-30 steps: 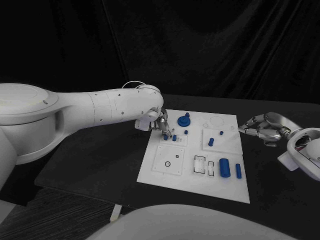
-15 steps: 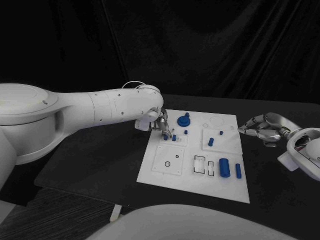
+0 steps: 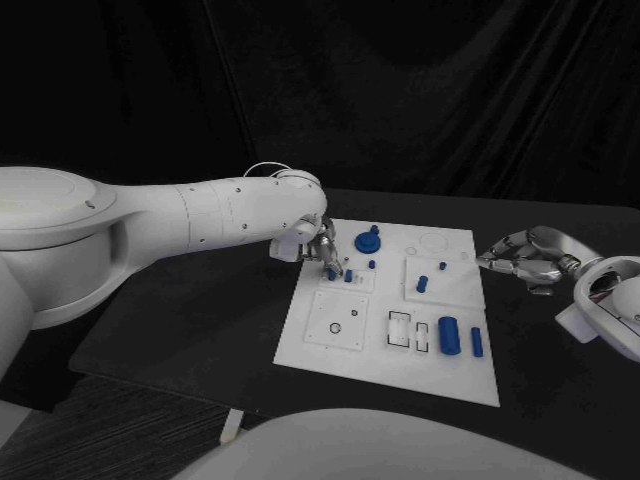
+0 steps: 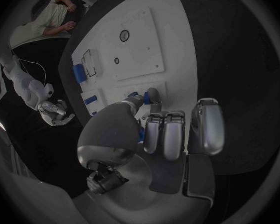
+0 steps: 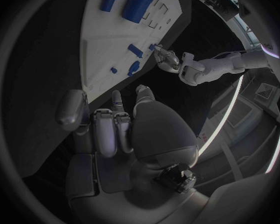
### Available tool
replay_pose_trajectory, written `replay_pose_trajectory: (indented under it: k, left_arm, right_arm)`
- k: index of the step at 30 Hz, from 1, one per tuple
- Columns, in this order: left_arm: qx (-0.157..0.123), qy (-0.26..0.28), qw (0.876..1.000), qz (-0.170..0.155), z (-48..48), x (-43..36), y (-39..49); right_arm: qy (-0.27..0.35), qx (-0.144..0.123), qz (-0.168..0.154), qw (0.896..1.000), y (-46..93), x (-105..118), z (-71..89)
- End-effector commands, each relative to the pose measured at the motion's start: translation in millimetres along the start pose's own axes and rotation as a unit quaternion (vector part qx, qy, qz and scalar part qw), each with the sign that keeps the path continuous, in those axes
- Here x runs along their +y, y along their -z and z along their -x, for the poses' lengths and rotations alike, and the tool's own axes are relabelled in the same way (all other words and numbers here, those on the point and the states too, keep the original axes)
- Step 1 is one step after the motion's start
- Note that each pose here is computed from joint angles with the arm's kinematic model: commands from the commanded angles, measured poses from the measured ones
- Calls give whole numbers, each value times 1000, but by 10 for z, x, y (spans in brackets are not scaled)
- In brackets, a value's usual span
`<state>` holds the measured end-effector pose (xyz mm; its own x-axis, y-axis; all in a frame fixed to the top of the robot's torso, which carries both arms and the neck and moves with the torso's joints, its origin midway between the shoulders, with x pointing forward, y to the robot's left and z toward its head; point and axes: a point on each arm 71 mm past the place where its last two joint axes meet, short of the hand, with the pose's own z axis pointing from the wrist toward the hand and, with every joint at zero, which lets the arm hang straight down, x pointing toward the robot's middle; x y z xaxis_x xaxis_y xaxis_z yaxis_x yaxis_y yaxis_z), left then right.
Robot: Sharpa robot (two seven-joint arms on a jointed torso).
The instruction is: Assemble the parts on the task board
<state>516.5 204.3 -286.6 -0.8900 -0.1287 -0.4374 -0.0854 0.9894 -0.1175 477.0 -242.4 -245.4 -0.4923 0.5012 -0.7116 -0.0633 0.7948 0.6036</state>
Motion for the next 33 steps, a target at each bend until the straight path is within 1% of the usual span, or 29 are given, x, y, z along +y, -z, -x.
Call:
replay_pose_trajectory:
  k: [1, 19, 27, 33]
  left_arm:
    - [5, 0, 1000, 1, -15, 0, -2]
    - [5, 1, 1000, 4, -17, 16, 1]
    - [-2, 5, 1000, -4, -9, 0, 1]
    - [-16, 13, 1000, -18, 0, -17, 9]
  right_arm:
    - [2, 6, -10, 1000, 2, -21, -17]
    - [3, 11, -13, 1000, -2, -23, -26]
    - [3, 13, -14, 1000, -1, -24, -29]
    - [3, 14, -15, 1000, -1, -26, -30]
